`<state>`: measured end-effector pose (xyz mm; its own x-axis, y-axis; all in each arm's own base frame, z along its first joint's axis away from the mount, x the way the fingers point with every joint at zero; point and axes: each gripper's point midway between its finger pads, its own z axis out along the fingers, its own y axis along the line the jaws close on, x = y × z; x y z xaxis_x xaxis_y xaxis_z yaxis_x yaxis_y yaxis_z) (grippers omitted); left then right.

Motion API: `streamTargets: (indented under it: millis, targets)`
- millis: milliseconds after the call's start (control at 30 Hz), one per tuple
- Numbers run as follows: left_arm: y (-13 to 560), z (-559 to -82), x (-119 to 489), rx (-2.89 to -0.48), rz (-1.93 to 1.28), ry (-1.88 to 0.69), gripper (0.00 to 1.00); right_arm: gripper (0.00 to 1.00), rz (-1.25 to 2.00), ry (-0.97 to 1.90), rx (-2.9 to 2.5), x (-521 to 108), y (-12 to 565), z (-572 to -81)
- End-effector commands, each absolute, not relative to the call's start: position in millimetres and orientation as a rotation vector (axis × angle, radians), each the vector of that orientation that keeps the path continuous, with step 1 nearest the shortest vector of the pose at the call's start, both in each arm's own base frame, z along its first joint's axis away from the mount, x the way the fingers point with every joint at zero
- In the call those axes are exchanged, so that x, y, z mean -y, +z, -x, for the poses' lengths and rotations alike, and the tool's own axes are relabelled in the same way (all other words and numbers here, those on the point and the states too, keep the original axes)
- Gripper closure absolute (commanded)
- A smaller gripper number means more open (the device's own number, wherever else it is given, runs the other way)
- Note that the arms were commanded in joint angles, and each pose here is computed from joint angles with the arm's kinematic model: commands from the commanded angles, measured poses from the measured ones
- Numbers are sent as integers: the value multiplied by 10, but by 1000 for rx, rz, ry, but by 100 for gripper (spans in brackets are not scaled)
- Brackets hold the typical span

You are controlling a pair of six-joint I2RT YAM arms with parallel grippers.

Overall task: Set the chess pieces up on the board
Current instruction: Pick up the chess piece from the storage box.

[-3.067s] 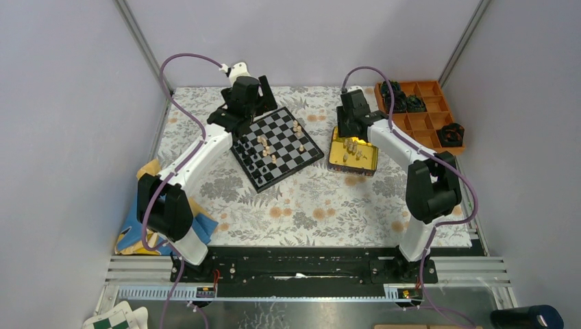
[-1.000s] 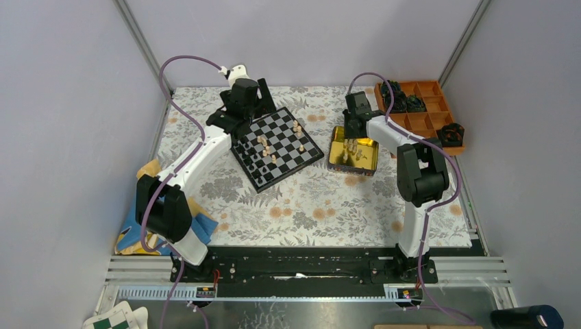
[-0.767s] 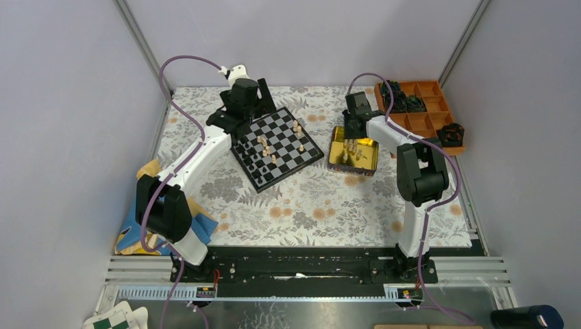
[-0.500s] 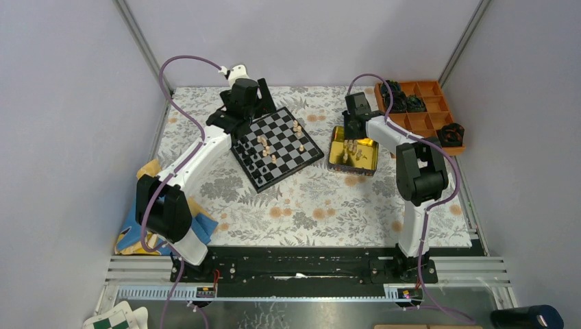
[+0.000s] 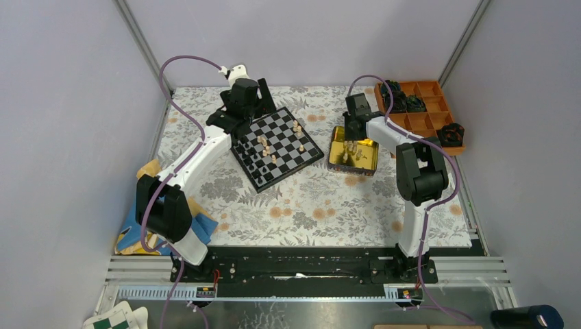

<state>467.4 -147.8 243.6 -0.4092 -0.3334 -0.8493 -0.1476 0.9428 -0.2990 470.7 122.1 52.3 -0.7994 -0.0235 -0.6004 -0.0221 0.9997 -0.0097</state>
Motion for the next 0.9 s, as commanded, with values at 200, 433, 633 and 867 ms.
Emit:
streamTargets:
  millis: [200,433,633,867]
  targets:
    - [2446,-4703,1451,-1986,345,-217,1,73,5,-13,-2498,-1149,513,-4695]
    - [2440,-4701,1455,-1987,348,-219,1,81,0,-18,-2492,-1129,534,-4695]
    - [2459,-4704,1459,-1983,349,-222,1,100,-4,-35,-2445,-1099,697,-4754]
    - [2490,-4704,1451,-1977,351,-222,1,100,-15,-33,-2376,-1104,1016,-4853]
